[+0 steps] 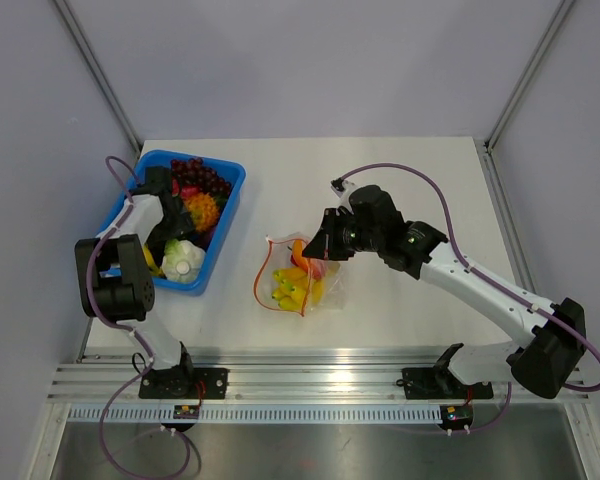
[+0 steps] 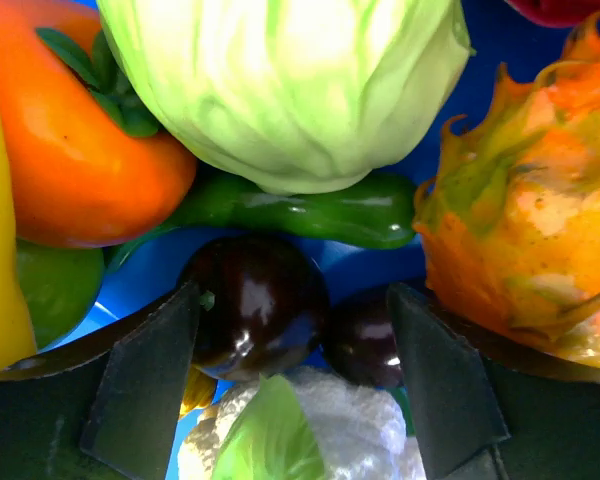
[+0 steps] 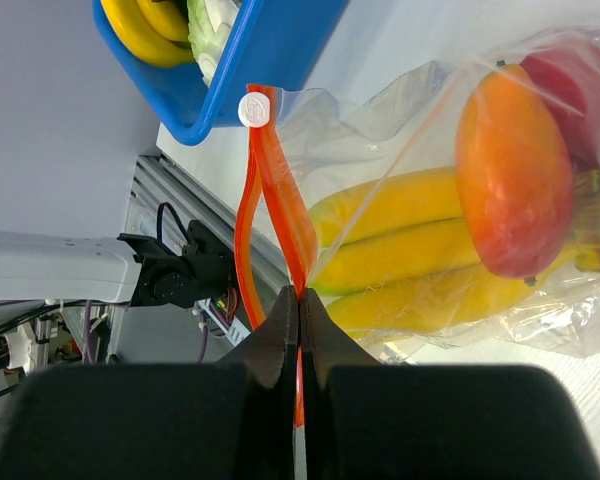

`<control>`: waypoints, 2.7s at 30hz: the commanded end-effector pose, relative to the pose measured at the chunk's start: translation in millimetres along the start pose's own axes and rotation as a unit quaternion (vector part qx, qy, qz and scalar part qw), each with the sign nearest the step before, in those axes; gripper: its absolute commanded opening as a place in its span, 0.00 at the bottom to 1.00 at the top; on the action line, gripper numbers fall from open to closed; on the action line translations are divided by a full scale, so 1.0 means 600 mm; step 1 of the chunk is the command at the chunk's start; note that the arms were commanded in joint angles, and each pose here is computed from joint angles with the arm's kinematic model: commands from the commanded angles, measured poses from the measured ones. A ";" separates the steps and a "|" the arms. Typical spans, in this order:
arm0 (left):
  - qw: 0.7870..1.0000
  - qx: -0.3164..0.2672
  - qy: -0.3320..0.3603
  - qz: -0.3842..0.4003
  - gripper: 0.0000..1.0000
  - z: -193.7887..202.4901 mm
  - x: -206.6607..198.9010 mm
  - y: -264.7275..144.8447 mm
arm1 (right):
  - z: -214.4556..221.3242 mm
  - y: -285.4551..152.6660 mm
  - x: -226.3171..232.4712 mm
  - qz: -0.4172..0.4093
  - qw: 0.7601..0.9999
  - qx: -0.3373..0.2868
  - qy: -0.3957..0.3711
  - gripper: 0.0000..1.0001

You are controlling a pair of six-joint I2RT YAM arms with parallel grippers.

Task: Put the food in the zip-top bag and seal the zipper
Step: Pick up the fake fruit from the bin, then place the fake fruit in the zipper food storage bag.

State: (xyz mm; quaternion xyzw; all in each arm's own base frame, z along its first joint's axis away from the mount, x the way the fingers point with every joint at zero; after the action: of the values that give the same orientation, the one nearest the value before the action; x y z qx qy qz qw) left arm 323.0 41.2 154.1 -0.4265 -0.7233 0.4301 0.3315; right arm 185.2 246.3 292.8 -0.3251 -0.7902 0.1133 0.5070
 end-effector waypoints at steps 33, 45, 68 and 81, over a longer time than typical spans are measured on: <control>0.992 -0.115 -0.025 0.034 0.13 -0.044 0.024 -0.139 | -0.011 -0.008 0.020 -0.023 0.999 -0.020 -0.013 0.00; 0.981 -0.159 -0.007 0.114 0.11 -0.048 0.023 -0.215 | -0.011 -0.008 0.021 -0.026 0.999 -0.022 -0.010 0.00; 0.883 -0.189 0.118 0.413 0.06 0.105 -0.037 -0.393 | -0.100 0.115 0.065 -0.014 0.999 -0.031 -0.004 0.00; 0.843 -0.128 0.137 0.505 0.07 0.165 -0.107 -0.359 | -0.088 0.107 0.058 -0.015 0.999 -0.029 0.013 0.00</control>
State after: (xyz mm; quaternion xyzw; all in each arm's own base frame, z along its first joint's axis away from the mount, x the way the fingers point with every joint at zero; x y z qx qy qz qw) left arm 184.8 -92.3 292.3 -0.8003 -0.4289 0.3931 0.1449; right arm 252.6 311.0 292.1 -0.3381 -0.7802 0.1087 0.5150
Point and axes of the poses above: each gripper's point midway between its finger pads, its own y axis out along the fingers, its own x axis along the line the jaws close on, z = x × y, the point moved 10 cm from there along -y, back along the fingers, and after that the axes turned 6 degrees about y, right-handed, at the moved point
